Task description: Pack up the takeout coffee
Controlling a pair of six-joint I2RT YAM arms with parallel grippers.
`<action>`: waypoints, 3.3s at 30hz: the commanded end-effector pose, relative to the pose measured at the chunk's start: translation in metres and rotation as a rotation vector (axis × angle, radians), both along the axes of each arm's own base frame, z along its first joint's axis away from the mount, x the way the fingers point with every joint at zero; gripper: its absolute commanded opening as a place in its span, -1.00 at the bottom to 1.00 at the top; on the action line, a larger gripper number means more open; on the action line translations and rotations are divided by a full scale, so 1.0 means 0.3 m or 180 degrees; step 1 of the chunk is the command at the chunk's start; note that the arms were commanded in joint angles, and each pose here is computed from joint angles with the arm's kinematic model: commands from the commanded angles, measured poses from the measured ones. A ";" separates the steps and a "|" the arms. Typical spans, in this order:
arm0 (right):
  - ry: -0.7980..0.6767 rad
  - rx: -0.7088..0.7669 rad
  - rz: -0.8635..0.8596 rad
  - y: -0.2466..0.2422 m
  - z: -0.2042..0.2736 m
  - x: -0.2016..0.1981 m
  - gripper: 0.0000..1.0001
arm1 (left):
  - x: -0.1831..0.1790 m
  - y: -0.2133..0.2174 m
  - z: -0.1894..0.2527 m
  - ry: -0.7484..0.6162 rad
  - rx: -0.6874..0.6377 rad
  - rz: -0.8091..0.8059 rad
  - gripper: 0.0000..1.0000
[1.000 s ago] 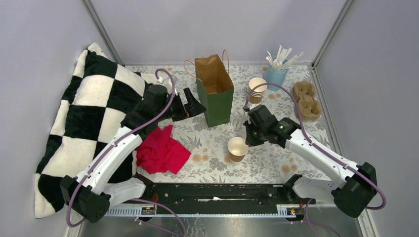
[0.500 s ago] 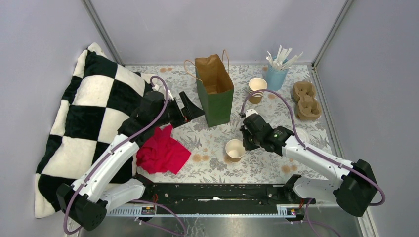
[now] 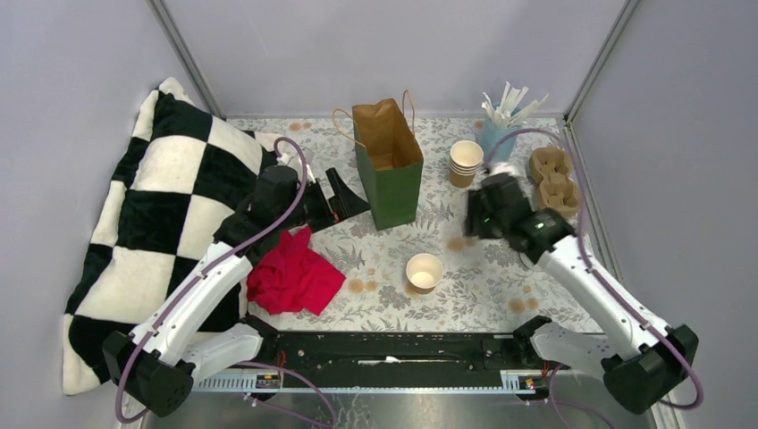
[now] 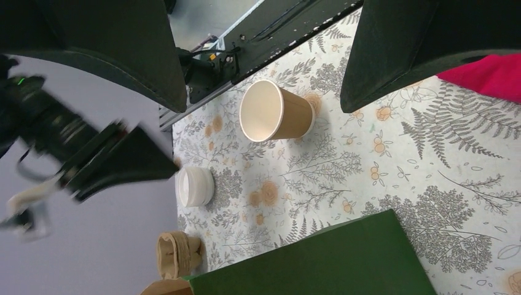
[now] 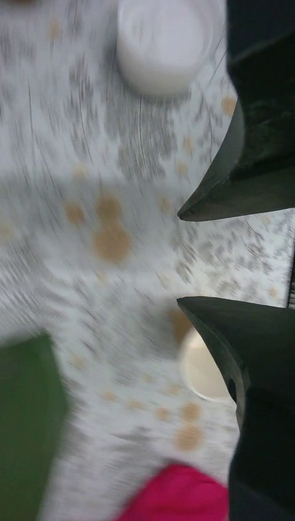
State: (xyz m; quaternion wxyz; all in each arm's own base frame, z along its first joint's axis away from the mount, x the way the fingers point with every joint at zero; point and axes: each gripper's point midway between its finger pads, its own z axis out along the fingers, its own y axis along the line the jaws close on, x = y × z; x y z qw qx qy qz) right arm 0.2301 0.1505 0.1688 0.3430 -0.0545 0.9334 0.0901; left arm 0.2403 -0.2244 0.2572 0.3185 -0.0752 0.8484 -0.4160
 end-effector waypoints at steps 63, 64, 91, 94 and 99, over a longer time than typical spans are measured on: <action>0.0607 0.1883 -0.0415 -0.069 0.272 0.175 -1.00 | 0.009 -0.177 0.187 -0.0456 -0.0048 -0.1002 0.92; 0.0635 0.2056 -0.0299 -0.011 0.301 0.164 -1.00 | -0.002 -0.219 0.204 -0.0506 -0.0052 -0.1058 0.94; 0.1092 0.2741 -0.2207 0.043 0.356 0.155 -1.00 | -0.050 -0.590 0.216 -0.1293 0.1057 -0.0860 0.52; 0.1102 0.2634 -0.2403 0.017 0.339 0.151 -1.00 | -0.030 -0.606 0.192 -0.1326 0.1335 -0.0835 0.19; 0.1160 0.2430 -0.2831 -0.034 0.304 0.139 -1.00 | -0.020 -0.666 0.171 -0.1357 0.1470 -0.0907 0.05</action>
